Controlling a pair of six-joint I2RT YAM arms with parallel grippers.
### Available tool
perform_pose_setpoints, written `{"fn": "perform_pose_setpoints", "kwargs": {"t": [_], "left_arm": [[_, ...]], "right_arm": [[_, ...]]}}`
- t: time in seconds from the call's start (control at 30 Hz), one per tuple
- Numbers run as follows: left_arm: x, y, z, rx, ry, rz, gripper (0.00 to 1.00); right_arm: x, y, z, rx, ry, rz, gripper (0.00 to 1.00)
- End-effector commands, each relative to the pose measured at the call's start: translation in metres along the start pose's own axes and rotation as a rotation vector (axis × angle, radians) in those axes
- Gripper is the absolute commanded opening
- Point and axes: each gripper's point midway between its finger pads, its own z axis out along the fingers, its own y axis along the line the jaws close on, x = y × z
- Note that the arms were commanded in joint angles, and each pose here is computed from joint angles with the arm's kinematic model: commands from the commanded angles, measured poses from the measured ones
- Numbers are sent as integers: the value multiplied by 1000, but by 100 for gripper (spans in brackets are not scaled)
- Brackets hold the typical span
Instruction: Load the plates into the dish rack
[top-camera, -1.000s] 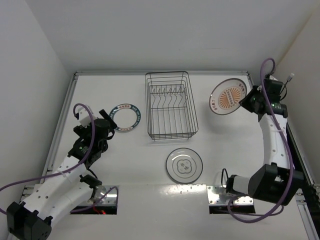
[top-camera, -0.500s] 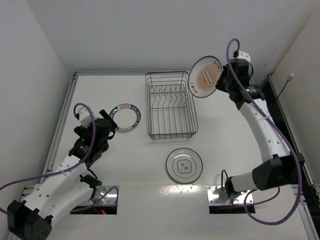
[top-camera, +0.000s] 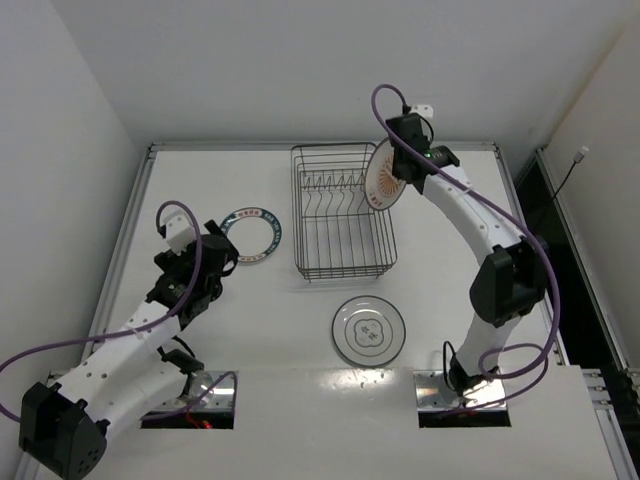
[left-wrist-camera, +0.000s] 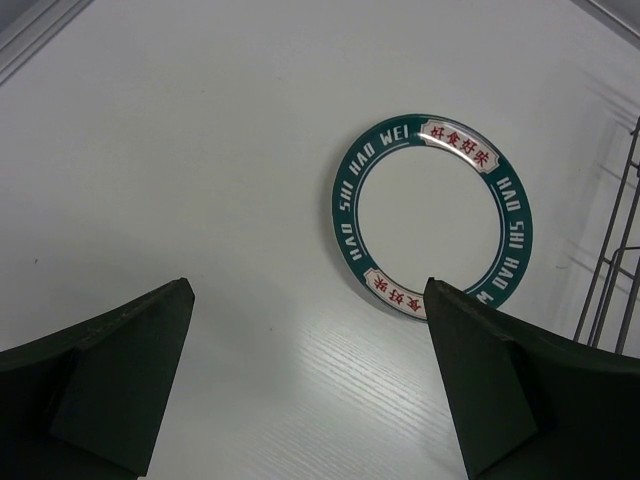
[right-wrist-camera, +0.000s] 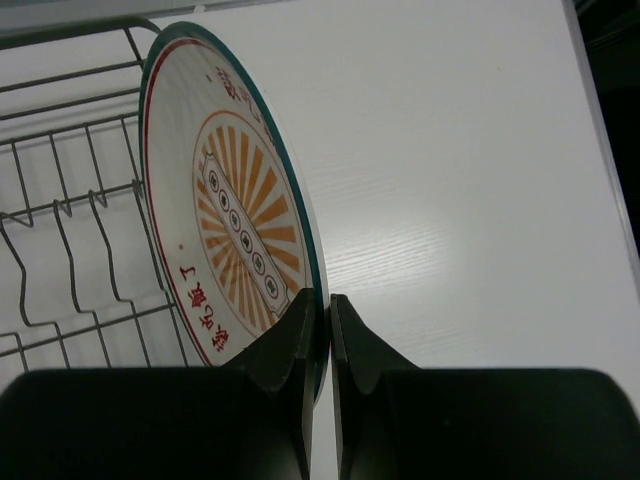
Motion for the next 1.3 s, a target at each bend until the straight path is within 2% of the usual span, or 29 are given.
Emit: {"fn": "perform_pose_setpoints", "kwargs": {"t": [0.0, 0.3, 0.47, 0.6, 0.7, 0.73, 0.83, 0.87, 0.9, 0.97, 1.03, 1.07, 1.1, 1.13, 1.17, 1.27], "left_arm": [[-14, -8, -1, 8, -22, -51, 100], [-9, -10, 2, 10, -11, -43, 100], [-8, -11, 2, 16, -4, -43, 100], [-8, -11, 2, 16, -4, -43, 100], [-8, -11, 2, 16, -4, -43, 100], [-8, -11, 2, 16, -4, -43, 100], [-6, -11, 3, 12, 0, -27, 100], [-6, -11, 3, 12, 0, -27, 100], [-4, -11, 4, 7, 5, -20, 100], [-4, -11, 4, 7, 5, -20, 100], [-7, -12, 3, 8, 4, -21, 100], [-7, -12, 3, 8, 4, -21, 100], [-5, -10, 3, 3, 9, -14, 100], [-5, -9, 3, 3, 9, -3, 100], [-7, -10, 2, 7, 5, -9, 100], [-6, -14, 1, 28, 14, -8, 100]], "right_arm": [[-52, -4, -12, 79, -150, -3, 0], [-50, 41, -6, 107, -163, -159, 0], [-25, 61, 13, 109, -98, -233, 0], [-13, 67, 9, 79, -60, -242, 0], [-14, 68, -1, 39, -48, -211, 17], [-18, 69, -11, -6, -51, -198, 32], [-14, 66, -23, -101, -24, -183, 54], [-18, 60, -25, -123, -27, -160, 66], [-19, 52, -33, -140, -19, -142, 74], [-4, 39, -35, -180, 52, -135, 100], [-4, 29, -55, -260, 51, -126, 100], [21, 18, -53, -254, 89, -147, 100], [26, 10, -61, -275, 78, -130, 100], [14, -7, -90, -300, 1, -90, 100], [41, -17, -88, -295, 31, -94, 100], [71, -48, -108, -268, 38, 1, 100]]}}
